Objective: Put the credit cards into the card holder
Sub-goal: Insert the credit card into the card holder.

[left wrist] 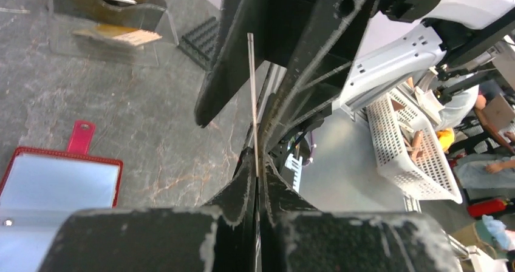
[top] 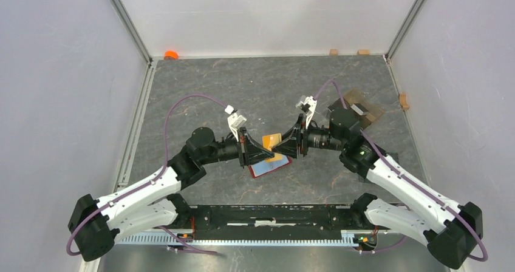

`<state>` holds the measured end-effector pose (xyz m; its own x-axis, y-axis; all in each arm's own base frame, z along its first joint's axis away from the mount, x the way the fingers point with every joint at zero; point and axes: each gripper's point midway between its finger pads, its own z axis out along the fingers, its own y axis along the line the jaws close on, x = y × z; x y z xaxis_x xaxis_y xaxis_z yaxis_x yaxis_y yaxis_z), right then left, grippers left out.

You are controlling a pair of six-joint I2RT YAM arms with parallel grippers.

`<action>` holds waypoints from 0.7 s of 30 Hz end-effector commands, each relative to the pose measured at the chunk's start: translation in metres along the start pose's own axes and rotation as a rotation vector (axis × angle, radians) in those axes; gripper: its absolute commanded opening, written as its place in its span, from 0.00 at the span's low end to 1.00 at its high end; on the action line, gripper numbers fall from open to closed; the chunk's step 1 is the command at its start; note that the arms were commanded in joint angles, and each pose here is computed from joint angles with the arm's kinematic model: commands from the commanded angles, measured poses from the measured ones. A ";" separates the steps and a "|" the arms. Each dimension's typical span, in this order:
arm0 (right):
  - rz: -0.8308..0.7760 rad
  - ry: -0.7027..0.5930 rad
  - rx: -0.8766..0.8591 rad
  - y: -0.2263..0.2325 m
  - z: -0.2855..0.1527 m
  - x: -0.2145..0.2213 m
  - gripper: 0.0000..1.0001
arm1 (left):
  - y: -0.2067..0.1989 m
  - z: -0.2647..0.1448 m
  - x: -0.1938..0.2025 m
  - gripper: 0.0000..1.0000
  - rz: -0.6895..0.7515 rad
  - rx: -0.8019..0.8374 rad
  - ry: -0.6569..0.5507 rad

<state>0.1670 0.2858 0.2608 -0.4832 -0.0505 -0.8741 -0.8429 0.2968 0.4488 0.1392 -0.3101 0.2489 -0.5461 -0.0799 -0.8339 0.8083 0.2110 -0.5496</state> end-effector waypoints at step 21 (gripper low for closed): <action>0.286 0.208 0.298 -0.119 0.037 0.100 0.00 | 0.162 -0.047 0.114 0.85 -0.577 -0.858 0.025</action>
<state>0.2161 0.2810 0.1244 -0.7559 -0.1091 -0.6456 -0.5753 0.5813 0.5754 0.1834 -0.2513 0.0750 -0.8394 -0.2827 -0.4642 0.1100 0.7479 -0.6546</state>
